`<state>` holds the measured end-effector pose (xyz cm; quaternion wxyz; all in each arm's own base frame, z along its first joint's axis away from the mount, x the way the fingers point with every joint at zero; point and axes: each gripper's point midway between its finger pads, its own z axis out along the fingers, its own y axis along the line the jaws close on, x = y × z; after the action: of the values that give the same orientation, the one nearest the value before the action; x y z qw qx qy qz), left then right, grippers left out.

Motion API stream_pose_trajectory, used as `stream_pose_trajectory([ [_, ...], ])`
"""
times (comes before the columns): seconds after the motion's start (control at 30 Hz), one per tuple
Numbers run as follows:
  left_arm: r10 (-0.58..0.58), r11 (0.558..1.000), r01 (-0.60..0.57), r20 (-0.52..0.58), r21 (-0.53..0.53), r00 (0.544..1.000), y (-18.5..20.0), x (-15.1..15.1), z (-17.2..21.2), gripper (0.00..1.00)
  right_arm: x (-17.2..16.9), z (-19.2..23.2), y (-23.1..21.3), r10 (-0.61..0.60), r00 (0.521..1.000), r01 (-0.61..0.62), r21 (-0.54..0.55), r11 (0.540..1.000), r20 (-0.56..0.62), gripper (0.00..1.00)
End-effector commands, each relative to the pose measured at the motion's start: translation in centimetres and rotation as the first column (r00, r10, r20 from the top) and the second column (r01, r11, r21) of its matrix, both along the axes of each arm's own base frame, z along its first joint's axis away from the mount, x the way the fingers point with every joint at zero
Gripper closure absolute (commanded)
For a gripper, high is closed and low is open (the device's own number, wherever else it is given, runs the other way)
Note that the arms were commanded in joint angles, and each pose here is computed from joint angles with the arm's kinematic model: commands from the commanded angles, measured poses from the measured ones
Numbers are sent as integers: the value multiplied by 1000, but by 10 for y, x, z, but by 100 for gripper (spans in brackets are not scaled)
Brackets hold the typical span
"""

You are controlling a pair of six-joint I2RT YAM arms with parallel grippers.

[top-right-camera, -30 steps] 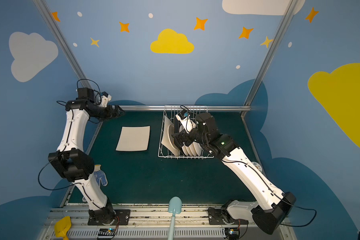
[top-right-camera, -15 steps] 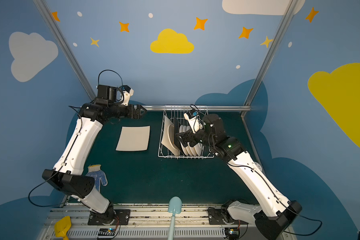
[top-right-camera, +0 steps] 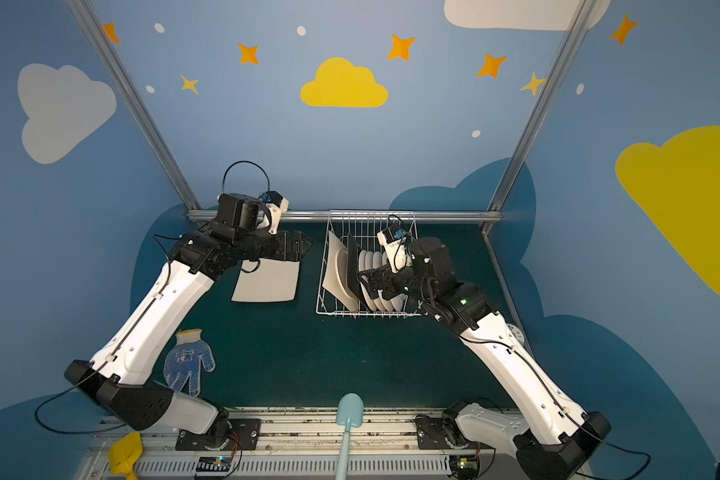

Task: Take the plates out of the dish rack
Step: 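Move the left gripper to the next square cream plate in the rack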

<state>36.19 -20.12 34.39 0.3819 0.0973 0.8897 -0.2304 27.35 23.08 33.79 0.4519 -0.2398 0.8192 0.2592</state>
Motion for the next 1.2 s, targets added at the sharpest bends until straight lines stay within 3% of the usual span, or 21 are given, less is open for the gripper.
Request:
stream_pose_trajectory([
  [0.0, 42, 998, -44, -36, -54, 998, -9, -2, -9, 8, -2, -4, -4, -27, 999, 27, 7, 1000, -29, 7],
  [0.27, 98, 991, -108, -117, -83, 988, -15, 1, -39, 19, -1, -10, -1, -29, 999, 29, -5, 1000, -43, 7],
  [0.5, 36, 992, -62, -218, -110, 975, -36, 3, -65, 23, 0, -12, -5, -58, 997, 58, -12, 998, -45, 7],
  [0.97, -39, 997, 20, -276, -71, 960, -63, 19, -101, 42, 1, -15, -9, -91, 995, 90, -20, 996, -52, 7],
  [1.17, -61, 997, 42, -297, -70, 953, -75, 27, -110, 45, 3, -14, -9, -94, 995, 94, -20, 995, -37, 8],
])
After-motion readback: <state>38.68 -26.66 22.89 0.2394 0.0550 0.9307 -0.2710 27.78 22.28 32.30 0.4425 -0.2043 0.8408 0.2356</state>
